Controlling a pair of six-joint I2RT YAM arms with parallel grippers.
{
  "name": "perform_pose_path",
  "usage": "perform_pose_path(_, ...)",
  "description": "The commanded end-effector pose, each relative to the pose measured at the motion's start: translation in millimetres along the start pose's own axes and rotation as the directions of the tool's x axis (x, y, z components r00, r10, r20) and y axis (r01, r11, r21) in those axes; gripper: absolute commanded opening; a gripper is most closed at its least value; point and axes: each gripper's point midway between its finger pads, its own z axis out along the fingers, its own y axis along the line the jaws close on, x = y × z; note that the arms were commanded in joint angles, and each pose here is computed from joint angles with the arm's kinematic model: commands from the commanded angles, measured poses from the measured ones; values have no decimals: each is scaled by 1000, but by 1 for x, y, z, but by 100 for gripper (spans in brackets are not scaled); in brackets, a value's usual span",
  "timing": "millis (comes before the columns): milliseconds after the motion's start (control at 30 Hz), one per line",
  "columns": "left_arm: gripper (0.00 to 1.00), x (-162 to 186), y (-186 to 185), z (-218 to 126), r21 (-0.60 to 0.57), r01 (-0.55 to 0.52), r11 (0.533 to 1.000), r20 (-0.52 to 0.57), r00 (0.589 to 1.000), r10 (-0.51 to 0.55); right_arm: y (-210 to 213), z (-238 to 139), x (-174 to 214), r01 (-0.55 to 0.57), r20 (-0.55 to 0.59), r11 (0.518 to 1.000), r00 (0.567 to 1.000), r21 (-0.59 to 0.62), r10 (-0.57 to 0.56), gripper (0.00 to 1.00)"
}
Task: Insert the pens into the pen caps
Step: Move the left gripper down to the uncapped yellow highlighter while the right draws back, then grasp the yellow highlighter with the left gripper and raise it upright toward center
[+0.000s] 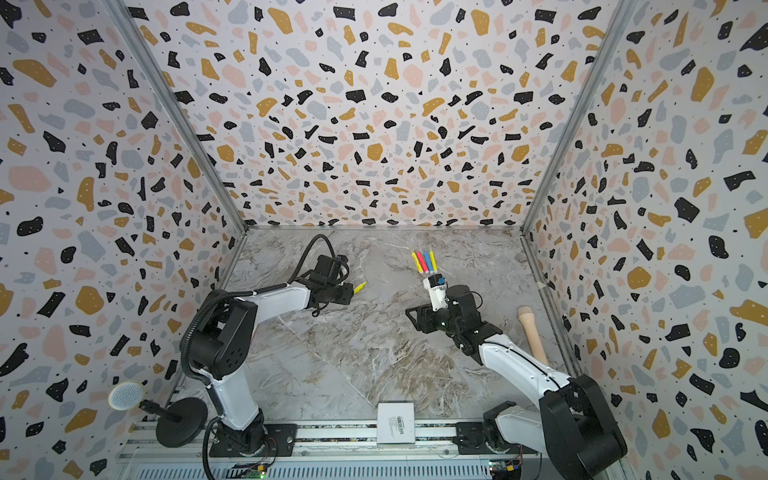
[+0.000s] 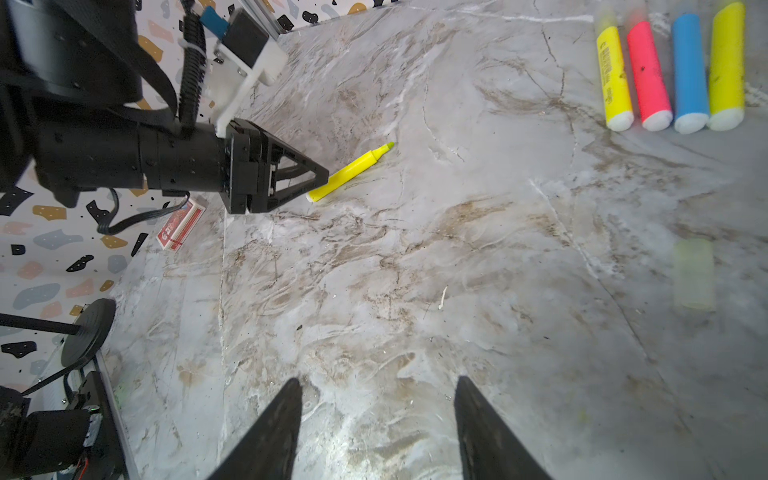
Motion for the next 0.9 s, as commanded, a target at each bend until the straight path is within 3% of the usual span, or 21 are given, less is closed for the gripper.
perform_pose_path(0,50,0,3,10,-30,-30,999,-33,999,29,0,-5,-4,0,26,1000,1000,7,0,59)
perform_pose_path(367,49,17,-5,24,-22,-69,997,-95,993,67,0,-7,-5,-8,30,1000,1000,6,8,59)
perform_pose_path(633,43,36,-25,32,7,-107,994,-134,985,107,0,-9,-5,-14,34,1000,999,8,14,59)
perform_pose_path(700,38,39,-29,33,19,-112,994,-139,984,113,-1,-10,-6,-13,39,1000,999,15,12,59)
perform_pose_path(867,12,40,-37,23,52,-119,992,-110,986,124,-13,-15,-9,-39,49,997,998,74,35,59)
